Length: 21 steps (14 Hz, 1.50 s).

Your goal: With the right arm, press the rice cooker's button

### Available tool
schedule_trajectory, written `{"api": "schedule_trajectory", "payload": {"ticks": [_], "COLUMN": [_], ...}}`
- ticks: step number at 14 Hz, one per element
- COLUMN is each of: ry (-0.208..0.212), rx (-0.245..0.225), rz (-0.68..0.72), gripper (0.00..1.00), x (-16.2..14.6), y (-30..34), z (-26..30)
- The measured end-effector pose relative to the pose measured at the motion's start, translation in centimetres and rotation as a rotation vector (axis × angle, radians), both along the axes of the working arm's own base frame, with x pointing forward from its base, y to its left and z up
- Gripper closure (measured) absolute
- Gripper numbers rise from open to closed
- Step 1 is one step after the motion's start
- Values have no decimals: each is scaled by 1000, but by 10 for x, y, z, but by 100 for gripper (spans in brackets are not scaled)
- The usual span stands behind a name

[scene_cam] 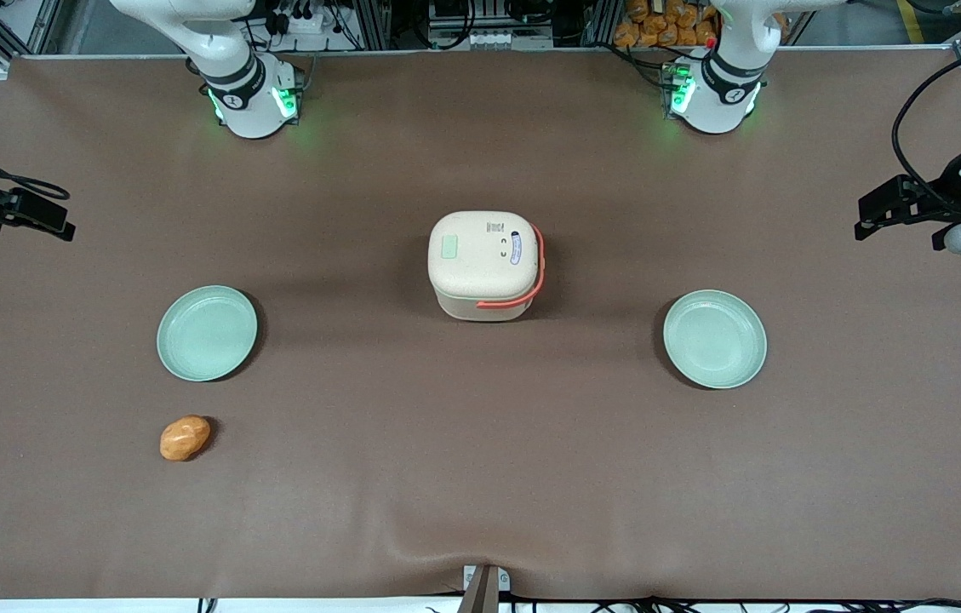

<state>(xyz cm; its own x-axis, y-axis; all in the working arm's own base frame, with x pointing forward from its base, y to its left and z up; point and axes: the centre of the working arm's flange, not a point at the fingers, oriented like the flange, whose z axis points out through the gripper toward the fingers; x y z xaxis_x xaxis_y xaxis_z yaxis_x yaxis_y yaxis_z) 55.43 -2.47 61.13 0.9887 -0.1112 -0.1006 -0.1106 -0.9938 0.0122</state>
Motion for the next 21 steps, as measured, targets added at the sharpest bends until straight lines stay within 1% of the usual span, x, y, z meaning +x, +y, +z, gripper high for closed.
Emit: {"api": "schedule_trajectory", "payload": {"ticks": [4, 9, 10, 12, 13, 14, 17, 18, 19, 21], "ry": [11, 8, 12, 43, 55, 59, 70, 70, 71, 79], "rx": [0, 1, 3, 8, 23, 53, 171, 200, 214, 218], "rz": [0, 2, 3, 8, 17, 31, 61, 74, 99, 171], "gripper": [0, 0, 0, 0, 0, 0, 0, 0, 0, 0], "x": [-1, -2, -3, -8, -9, -9, -11, -11, -12, -15], "y": [0, 1, 2, 5, 8, 13, 34, 43, 55, 94], "z": [0, 2, 2, 1, 0, 0, 0, 1, 1, 1]}}
